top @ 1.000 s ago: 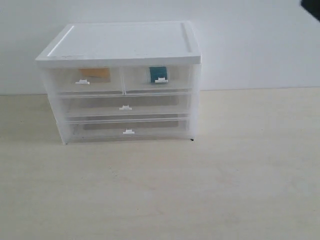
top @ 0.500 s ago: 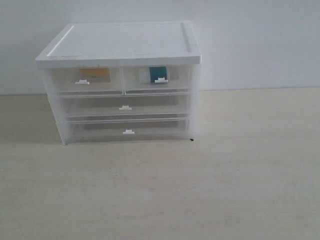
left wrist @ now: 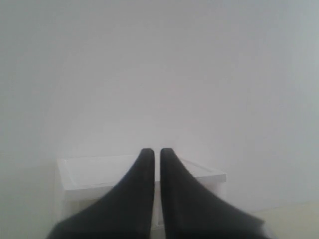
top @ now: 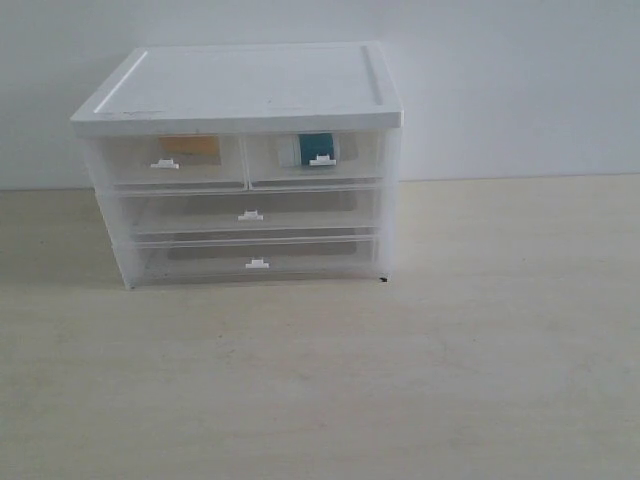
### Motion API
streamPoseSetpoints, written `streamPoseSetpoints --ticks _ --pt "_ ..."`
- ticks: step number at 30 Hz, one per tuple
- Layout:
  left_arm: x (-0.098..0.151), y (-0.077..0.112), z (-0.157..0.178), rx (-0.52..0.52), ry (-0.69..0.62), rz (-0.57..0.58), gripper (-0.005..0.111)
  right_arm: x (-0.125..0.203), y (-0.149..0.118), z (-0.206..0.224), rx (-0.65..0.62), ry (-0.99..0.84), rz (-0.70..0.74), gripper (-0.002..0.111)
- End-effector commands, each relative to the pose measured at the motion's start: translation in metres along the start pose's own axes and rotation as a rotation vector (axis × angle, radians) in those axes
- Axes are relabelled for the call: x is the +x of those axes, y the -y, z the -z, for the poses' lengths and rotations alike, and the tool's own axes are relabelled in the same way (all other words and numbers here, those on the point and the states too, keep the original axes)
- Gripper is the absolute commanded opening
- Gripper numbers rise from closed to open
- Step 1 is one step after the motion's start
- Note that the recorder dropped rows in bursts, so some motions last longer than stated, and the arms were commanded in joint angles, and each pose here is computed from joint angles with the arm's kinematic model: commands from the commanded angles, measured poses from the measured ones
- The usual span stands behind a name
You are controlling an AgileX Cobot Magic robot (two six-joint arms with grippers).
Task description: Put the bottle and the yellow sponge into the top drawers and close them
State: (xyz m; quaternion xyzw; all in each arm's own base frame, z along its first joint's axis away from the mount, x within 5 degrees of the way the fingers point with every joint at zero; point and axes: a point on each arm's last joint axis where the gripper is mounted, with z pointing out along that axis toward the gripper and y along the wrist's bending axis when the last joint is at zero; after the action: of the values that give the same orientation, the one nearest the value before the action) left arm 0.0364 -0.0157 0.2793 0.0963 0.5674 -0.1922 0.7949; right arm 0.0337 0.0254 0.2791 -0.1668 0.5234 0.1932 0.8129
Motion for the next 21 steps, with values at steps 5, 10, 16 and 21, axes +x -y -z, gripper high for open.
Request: streamPoseSetpoints --ticks 5,10,16,21 --pt "0.003 0.0 0.0 -0.003 -0.008 0.003 0.004 0.0 0.0 0.001 0.006 0.003 -0.004 0.0" --pt "0.012 -0.003 0.0 -0.052 -0.032 -0.013 0.004 0.0 0.0 0.001 0.006 0.003 -0.002 0.0" --pt "0.026 -0.013 0.002 -0.229 -0.108 -0.007 0.004 0.0 0.0 0.001 0.006 0.003 -0.004 0.0" --pt "0.036 -0.021 0.007 -0.395 -0.215 -0.025 0.004 0.0 0.0 0.001 0.006 0.003 -0.004 0.0"
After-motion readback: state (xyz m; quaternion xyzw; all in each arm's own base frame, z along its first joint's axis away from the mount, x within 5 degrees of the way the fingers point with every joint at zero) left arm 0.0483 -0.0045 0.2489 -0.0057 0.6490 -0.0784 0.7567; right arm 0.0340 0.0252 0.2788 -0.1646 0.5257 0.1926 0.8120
